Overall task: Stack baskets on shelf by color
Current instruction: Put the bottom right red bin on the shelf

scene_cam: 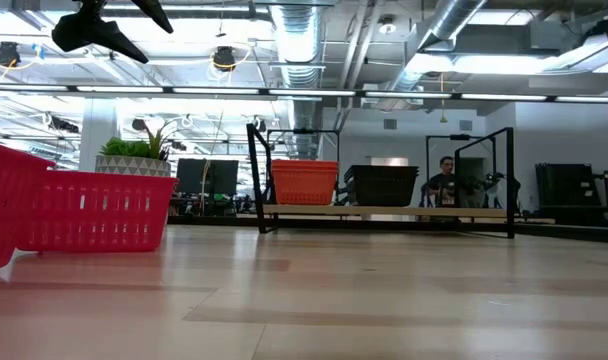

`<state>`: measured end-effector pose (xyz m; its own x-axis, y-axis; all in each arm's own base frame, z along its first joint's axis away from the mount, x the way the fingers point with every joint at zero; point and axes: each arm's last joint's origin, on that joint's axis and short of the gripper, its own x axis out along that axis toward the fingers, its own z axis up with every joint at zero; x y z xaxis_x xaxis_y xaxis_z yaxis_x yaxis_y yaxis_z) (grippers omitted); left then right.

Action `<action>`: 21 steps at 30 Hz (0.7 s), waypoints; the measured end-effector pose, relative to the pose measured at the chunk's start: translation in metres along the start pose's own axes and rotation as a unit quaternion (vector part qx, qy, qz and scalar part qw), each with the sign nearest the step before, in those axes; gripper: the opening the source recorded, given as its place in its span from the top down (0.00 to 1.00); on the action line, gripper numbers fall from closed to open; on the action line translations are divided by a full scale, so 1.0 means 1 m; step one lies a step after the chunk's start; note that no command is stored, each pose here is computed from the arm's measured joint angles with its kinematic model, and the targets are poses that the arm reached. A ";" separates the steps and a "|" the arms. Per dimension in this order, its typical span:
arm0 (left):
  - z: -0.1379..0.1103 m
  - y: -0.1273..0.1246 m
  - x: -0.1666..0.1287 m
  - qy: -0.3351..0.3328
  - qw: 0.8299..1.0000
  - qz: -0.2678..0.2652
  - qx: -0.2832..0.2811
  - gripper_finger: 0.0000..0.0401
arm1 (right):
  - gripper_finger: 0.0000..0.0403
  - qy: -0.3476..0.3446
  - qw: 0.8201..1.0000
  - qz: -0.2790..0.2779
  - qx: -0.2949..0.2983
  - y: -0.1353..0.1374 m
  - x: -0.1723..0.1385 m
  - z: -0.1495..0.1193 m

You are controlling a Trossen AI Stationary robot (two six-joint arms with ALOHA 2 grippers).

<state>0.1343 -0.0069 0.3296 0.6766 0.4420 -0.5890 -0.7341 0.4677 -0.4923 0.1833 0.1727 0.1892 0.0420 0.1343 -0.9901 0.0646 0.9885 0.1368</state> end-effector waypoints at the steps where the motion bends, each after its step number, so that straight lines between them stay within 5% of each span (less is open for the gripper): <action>1: 0.000 0.000 0.000 0.000 1.000 0.000 0.000 0.30 | 0.44 0.000 1.000 0.001 -0.006 0.001 0.002 0.001; 9: 0.000 0.000 0.000 -0.004 1.000 0.002 0.000 0.30 | 0.52 0.031 0.999 -0.011 -0.022 0.005 0.026 0.007; 13: 0.000 0.000 0.000 -0.005 1.000 0.002 -0.001 0.30 | 0.67 0.044 0.999 -0.013 -0.021 0.006 0.034 0.008; 17: 0.000 0.000 0.000 -0.004 1.000 0.002 -0.004 0.30 | 0.92 0.038 0.999 -0.010 -0.018 0.005 0.031 0.010; 21: 0.000 0.000 0.000 -0.004 1.000 0.001 -0.005 0.30 | 0.96 0.011 1.000 0.008 0.010 -0.006 0.015 0.018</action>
<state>0.1343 -0.0067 0.3297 0.6749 0.4494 -0.5852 -0.7365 0.4594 -0.4966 0.2012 0.1680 0.1738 0.0210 0.1520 -0.9882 0.0833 0.9847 0.1533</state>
